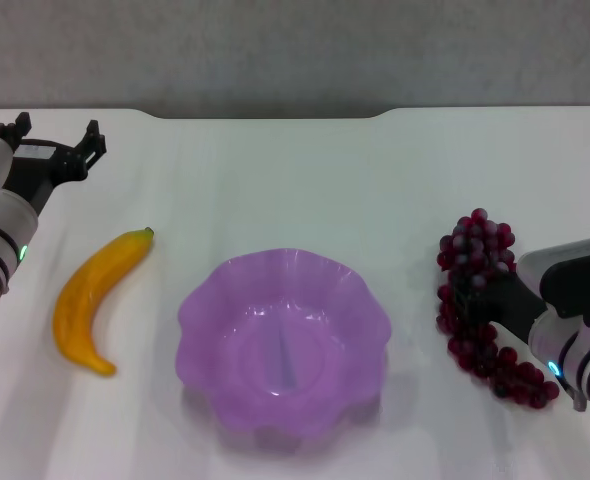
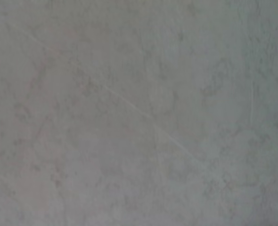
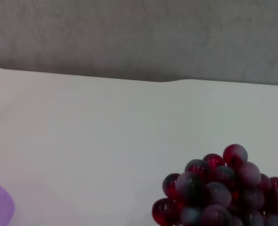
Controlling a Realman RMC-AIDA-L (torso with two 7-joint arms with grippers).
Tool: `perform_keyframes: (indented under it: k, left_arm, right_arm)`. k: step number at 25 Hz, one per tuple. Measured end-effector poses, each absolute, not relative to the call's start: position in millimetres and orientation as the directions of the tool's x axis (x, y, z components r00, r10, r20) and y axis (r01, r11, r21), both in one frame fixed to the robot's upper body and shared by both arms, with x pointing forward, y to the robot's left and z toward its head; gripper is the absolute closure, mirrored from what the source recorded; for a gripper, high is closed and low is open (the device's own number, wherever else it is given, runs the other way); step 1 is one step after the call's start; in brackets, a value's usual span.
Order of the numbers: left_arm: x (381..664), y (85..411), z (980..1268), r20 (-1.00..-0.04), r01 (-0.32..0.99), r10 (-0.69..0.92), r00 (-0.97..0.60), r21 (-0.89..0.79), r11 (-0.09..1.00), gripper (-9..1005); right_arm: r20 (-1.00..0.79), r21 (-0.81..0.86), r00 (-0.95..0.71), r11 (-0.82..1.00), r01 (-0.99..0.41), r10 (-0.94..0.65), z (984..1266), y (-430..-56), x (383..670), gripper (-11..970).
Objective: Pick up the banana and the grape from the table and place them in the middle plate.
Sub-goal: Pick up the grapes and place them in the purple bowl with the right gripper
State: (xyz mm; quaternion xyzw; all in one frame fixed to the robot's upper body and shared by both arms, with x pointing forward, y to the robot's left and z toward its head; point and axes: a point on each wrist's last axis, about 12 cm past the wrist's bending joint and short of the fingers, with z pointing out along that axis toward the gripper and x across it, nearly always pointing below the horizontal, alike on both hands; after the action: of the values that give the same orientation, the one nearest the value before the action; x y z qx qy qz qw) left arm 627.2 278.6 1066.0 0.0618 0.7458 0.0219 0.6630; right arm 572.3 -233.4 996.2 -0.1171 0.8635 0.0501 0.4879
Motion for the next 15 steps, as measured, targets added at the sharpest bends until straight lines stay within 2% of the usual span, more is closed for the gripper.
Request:
perform_keyframes:
  k: [15]
  left_arm:
    - [628.1, 277.7, 1066.8, -0.986, 0.065, 0.122, -0.111, 0.115, 0.991, 106]
  right_arm:
    - [-0.843, -0.032, -0.512, 0.964, -0.262, -0.167, 993.2, -232.3, 570.5, 551]
